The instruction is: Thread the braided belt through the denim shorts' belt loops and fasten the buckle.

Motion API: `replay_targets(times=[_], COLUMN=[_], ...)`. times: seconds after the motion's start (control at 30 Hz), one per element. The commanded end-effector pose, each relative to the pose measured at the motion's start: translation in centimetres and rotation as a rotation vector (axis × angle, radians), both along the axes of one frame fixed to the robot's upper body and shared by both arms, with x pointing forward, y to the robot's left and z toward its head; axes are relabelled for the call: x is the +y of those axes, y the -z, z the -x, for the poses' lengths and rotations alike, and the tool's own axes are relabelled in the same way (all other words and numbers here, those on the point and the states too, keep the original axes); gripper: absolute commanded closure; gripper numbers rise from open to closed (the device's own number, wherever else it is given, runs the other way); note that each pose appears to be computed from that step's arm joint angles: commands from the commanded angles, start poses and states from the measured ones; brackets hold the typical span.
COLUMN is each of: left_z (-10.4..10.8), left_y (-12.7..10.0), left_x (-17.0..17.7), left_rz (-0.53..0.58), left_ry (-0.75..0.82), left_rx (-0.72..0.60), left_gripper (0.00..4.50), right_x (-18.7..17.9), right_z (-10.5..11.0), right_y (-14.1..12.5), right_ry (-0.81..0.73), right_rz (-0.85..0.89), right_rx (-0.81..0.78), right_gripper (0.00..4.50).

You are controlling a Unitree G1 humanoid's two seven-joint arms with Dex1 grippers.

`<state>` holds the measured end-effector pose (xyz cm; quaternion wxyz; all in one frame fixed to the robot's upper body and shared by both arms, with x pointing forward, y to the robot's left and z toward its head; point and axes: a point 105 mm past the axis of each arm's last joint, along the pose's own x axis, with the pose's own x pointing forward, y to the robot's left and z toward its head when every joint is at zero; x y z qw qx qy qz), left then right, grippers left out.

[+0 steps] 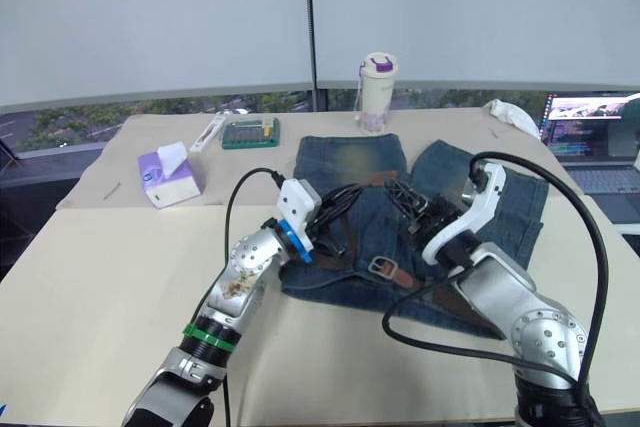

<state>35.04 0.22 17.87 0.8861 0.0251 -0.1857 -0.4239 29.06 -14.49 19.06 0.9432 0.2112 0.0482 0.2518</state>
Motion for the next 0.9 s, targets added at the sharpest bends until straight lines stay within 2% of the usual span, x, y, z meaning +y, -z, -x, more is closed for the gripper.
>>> replay_targets(times=[0.03, 0.13, 0.3, 0.4, 0.47, 0.63, 0.73, 0.9], left_z=[-0.5, -0.7, -2.3, -3.7, -4.1, -4.6, -4.6, -3.9], left_y=[-1.4, -1.6, -1.3, -1.3, -1.4, -1.0, -0.8, -0.5], left_x=[1.6, 2.3, 4.7, 6.4, 7.1, 7.9, 8.0, 7.0], left_rz=[0.094, 0.12, 0.213, 0.315, 0.343, 0.383, 0.393, 0.373], left_ry=[-0.011, -0.005, -0.104, -0.194, -0.227, -0.272, -0.28, -0.23], left_rx=[0.056, 0.096, 0.204, 0.288, 0.31, 0.348, 0.365, 0.371], left_gripper=[4.5, 4.5, 4.5, 4.5, 4.5, 4.5, 4.5, 4.5], right_x=[-0.6, -0.3, -1.5, -1.8, -2.0, -1.7, -0.9, -1.3], right_z=[0.2, 0.8, 0.5, 0.7, 0.7, 1.2, 1.3, 1.1], right_y=[3.5, 6.0, 8.8, 9.9, 10.2, 10.7, 9.7, 10.6], right_ry=[0.007, -0.059, -0.036, -0.041, -0.048, -0.083, -0.095, -0.094], right_rz=[0.434, 0.633, 0.745, 0.743, 0.759, 0.753, 0.688, 0.748], right_rx=[-0.086, -0.12, -0.075, -0.023, -0.016, -0.009, -0.044, -0.018], right_gripper=[2.43, 1.39, 1.39, 1.39, 1.39, 1.39, 1.39, 1.39])
